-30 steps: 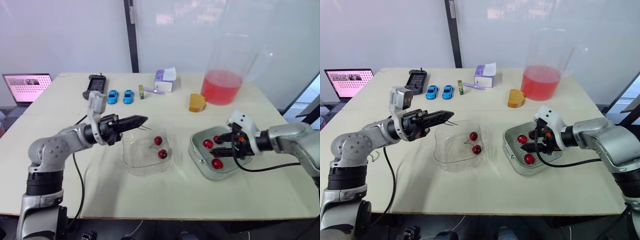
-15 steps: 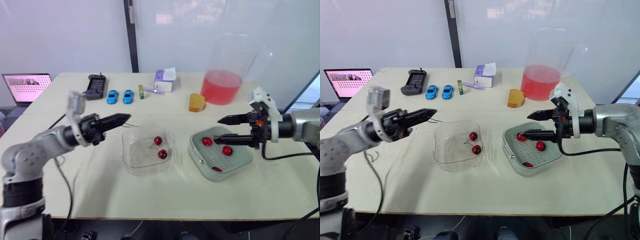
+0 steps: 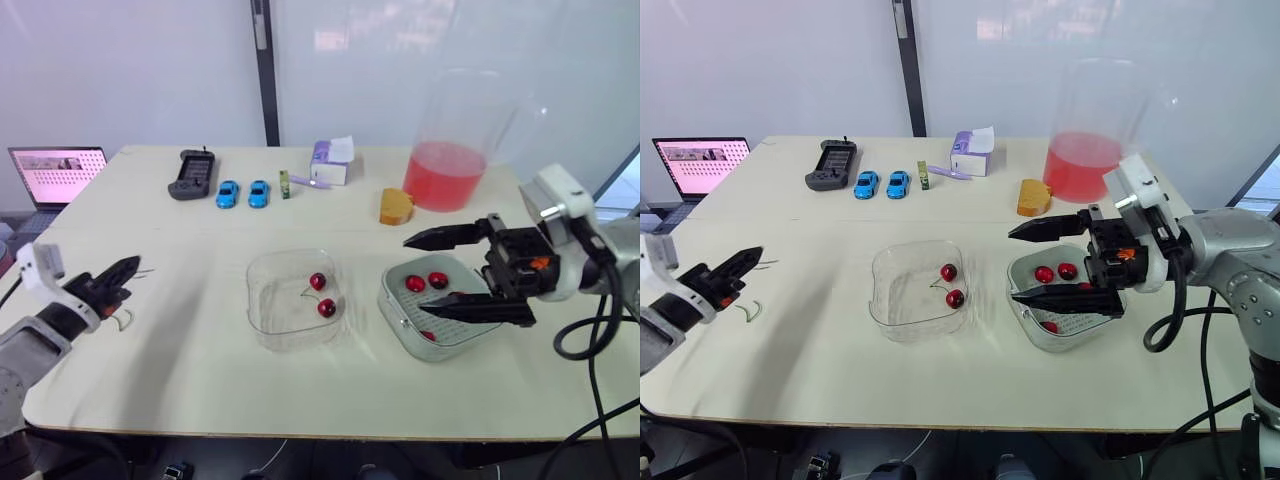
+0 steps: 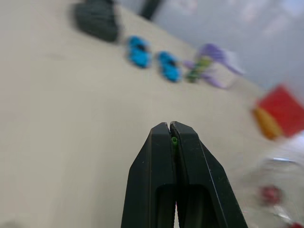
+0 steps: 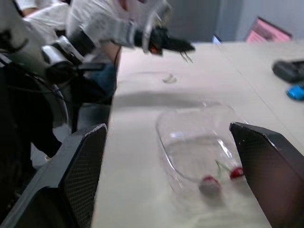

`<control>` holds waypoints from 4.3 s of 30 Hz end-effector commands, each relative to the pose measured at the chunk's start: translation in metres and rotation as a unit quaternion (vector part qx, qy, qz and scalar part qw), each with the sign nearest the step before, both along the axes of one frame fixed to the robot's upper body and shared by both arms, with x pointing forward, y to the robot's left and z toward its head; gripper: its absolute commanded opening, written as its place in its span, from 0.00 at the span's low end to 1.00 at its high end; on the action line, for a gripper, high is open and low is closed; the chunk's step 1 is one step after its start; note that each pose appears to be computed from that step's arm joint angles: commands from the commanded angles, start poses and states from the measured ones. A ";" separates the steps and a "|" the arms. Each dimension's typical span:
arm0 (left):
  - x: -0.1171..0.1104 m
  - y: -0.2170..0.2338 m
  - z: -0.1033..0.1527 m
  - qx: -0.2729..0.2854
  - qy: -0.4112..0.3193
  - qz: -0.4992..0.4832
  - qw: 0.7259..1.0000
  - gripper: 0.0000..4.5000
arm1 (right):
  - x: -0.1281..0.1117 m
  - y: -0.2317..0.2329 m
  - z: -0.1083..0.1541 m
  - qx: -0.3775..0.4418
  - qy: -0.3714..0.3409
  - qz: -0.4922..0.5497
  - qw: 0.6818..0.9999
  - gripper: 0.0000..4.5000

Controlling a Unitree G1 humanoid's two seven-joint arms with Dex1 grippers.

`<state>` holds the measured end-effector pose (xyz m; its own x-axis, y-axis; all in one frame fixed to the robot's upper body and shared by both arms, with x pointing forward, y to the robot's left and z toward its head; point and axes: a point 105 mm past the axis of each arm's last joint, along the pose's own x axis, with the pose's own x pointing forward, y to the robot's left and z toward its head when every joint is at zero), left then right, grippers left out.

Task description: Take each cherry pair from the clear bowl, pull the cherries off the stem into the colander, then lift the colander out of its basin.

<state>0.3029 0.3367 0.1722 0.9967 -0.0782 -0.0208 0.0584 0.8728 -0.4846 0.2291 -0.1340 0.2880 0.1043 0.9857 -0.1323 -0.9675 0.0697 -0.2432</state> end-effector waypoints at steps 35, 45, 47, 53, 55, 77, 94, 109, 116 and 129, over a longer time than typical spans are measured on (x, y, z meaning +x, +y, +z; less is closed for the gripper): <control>-0.054 -0.157 0.066 0.274 -0.148 -0.514 0.799 0.99 | 0.016 -0.022 -0.041 -0.037 0.053 -0.119 0.991 1.00; -0.038 -0.167 0.065 0.312 -0.150 -0.597 0.724 0.99 | 0.006 -0.081 -0.061 -0.077 0.083 -0.247 0.962 1.00; -0.035 -0.164 0.057 0.332 -0.138 -0.603 0.712 0.99 | 0.006 -0.087 -0.062 -0.067 0.089 -0.261 0.959 1.00; -0.030 -0.163 0.052 0.338 -0.133 -0.608 0.706 0.99 | 0.014 -0.074 -0.050 -0.045 0.097 -0.247 0.963 1.00; -0.031 -0.164 0.051 0.337 -0.132 -0.614 0.701 0.99 | 0.013 -0.055 -0.039 -0.031 0.108 -0.208 0.972 1.00; -0.036 -0.174 0.041 0.299 -0.149 -0.599 0.728 0.99 | 0.083 0.101 -0.052 -0.330 0.098 -0.162 0.925 1.00; -0.041 -0.177 0.037 0.278 -0.160 -0.587 0.743 0.99 | 0.114 0.150 -0.080 -0.413 0.019 -0.098 0.906 1.00; -0.043 -0.176 0.037 0.273 -0.164 -0.578 0.752 0.99 | 0.122 0.157 -0.121 -0.420 0.055 -0.109 0.899 1.00; -0.044 -0.175 0.037 0.272 -0.164 -0.576 0.754 0.99 | 0.135 0.157 -0.126 -0.424 0.048 -0.124 0.896 1.00; -0.044 -0.172 0.040 0.271 -0.167 -0.570 0.757 1.00 | 0.136 0.155 -0.132 -0.431 0.056 -0.113 0.893 0.47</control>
<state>0.2609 0.1658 0.1996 0.2461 -0.9598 -0.1348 0.9679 0.2360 0.0868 0.3660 0.0161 0.1475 0.2213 0.4409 -0.8699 -0.9750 0.1160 -0.1893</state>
